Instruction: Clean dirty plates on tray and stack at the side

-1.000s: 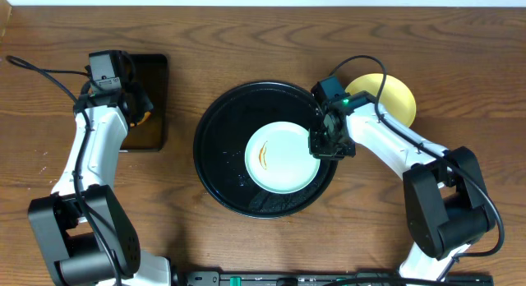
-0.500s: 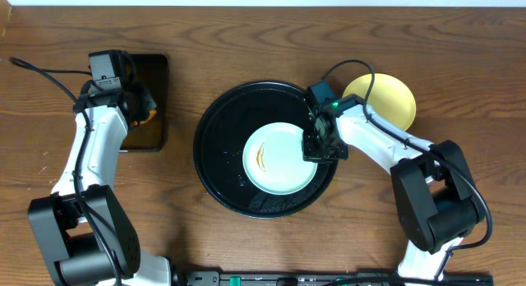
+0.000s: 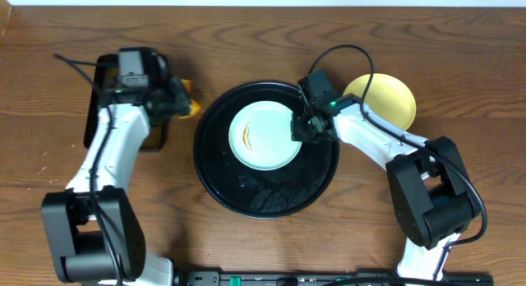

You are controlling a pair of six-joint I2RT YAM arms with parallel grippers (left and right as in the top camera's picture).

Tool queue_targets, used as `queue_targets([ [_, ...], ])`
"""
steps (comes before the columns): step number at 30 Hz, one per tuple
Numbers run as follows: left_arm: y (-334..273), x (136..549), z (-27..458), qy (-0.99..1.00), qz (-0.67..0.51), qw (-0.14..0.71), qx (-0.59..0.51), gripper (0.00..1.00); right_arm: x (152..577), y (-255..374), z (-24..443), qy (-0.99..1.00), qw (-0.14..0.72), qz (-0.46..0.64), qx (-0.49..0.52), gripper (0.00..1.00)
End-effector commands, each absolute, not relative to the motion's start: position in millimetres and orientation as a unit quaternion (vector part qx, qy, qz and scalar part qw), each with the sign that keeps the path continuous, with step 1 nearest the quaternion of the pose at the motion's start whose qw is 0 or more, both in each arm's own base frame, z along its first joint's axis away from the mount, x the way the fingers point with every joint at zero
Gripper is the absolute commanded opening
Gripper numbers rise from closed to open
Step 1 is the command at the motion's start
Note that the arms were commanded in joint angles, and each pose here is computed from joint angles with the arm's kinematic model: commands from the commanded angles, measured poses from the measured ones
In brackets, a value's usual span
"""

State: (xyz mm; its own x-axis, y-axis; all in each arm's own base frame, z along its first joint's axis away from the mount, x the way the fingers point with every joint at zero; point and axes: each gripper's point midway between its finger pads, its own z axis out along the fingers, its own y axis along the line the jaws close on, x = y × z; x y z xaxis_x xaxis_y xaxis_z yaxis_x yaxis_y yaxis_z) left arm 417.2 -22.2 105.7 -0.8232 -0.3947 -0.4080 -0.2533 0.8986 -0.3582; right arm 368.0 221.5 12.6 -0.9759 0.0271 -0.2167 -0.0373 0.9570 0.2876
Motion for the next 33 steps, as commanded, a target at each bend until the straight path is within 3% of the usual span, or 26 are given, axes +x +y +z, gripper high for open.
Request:
queue_targets([
  [1, -39.5, 417.8, 106.6, 0.945, -0.146, 0.245, -0.158, 0.07, 381.3, 224.7, 20.8, 0.98, 0.127, 0.15, -0.002, 0.01],
  [13, -79.9, 408.0, 104.1, 0.952, -0.158, 0.227, -0.129, 0.07, 374.3, 221.5, -23.0, 0.987, 0.068, 0.144, 0.003, 0.01],
  [19, -100.3, 381.9, 91.7, 0.967, -0.151, 0.175, -0.107, 0.08, 374.0, 219.3, -22.0, 0.988, 0.065, 0.141, -0.002, 0.1],
  [23, -108.9, 377.8, 84.8, 0.966, -0.156, 0.157, -0.133, 0.08, 372.2, 217.7, -22.5, 0.988, 0.06, 0.139, 0.006, 0.01],
  [33, -146.8, 376.9, 41.6, 0.967, -0.134, 0.128, -0.171, 0.07, 371.7, 217.8, -22.8, 0.989, 0.059, 0.137, 0.008, 0.01],
])
